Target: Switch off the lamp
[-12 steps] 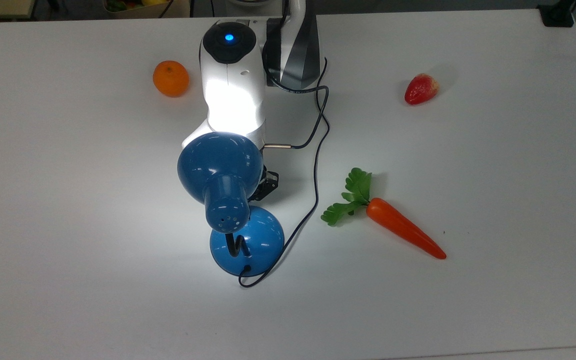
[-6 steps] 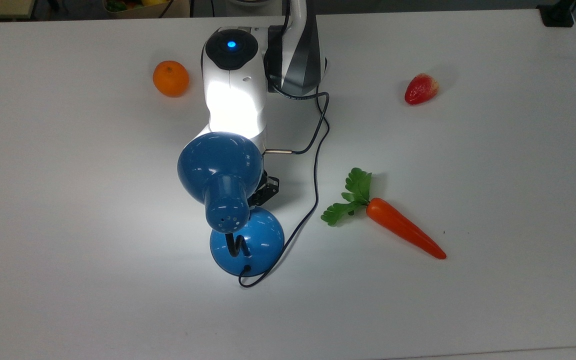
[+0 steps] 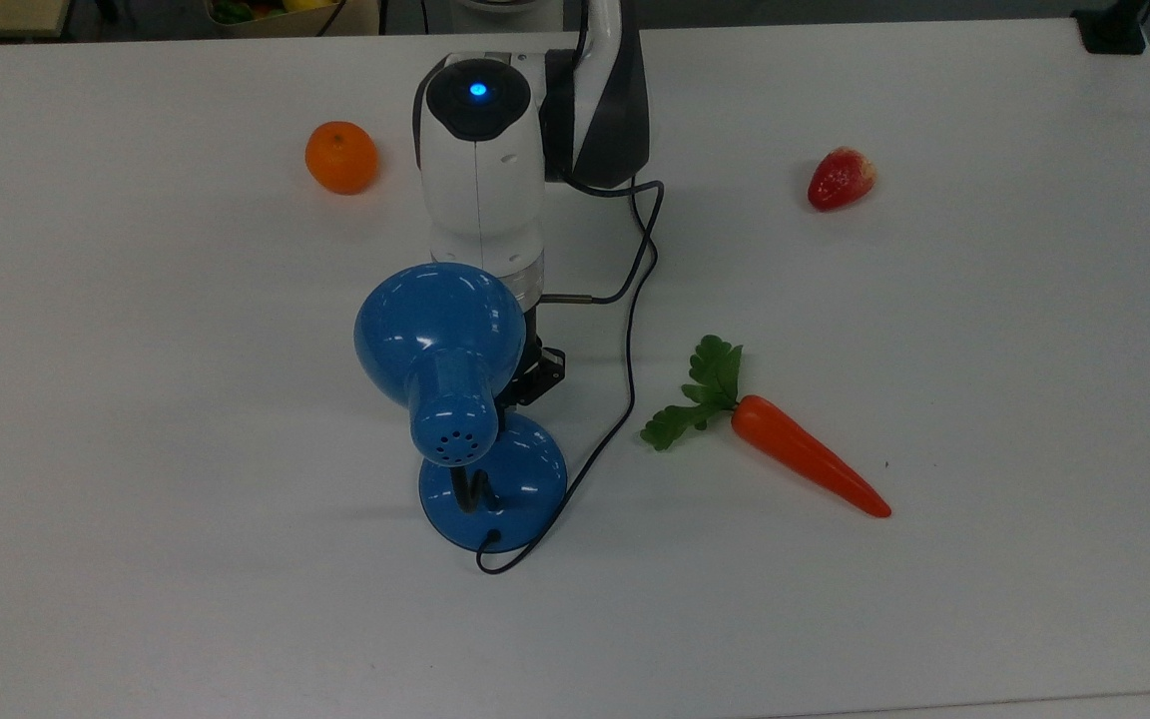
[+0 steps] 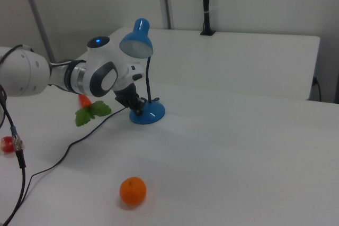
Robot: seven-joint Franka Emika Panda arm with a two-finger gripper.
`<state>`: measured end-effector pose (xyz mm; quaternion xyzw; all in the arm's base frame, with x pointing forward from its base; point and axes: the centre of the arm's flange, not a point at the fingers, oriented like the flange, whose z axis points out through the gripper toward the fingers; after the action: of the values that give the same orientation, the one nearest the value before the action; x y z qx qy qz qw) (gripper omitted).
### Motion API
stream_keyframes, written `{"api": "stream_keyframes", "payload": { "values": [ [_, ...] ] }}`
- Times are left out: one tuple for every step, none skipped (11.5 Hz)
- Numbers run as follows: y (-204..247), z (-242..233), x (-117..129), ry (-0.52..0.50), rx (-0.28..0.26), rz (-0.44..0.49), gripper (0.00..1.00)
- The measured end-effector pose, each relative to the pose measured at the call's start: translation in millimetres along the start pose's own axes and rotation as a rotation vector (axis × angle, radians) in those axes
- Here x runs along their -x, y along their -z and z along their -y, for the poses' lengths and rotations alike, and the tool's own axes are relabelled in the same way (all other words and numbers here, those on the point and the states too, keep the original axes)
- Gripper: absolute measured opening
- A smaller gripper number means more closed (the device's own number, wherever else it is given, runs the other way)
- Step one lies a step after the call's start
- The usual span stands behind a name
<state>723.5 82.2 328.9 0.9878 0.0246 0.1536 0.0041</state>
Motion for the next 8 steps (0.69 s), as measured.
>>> {"api": "stream_keyframes", "payload": {
  "values": [
    [-0.4,0.4,1.9,0.000,0.000,0.004,0.01],
    [-0.4,0.5,2.7,0.000,-0.001,0.005,0.01],
    [-0.4,0.7,3.8,0.001,-0.001,0.008,0.01],
    [-0.7,1.2,6.2,0.001,-0.002,0.012,0.01],
    [0.3,1.1,8.4,0.000,-0.002,0.016,0.01],
    [10.8,-0.6,8.4,-0.005,-0.006,0.007,0.01],
    [33.2,-4.5,10.3,-0.030,-0.013,0.015,0.01],
    [63.5,-9.7,15.7,-0.056,-0.023,0.062,0.01]
  ]
}}
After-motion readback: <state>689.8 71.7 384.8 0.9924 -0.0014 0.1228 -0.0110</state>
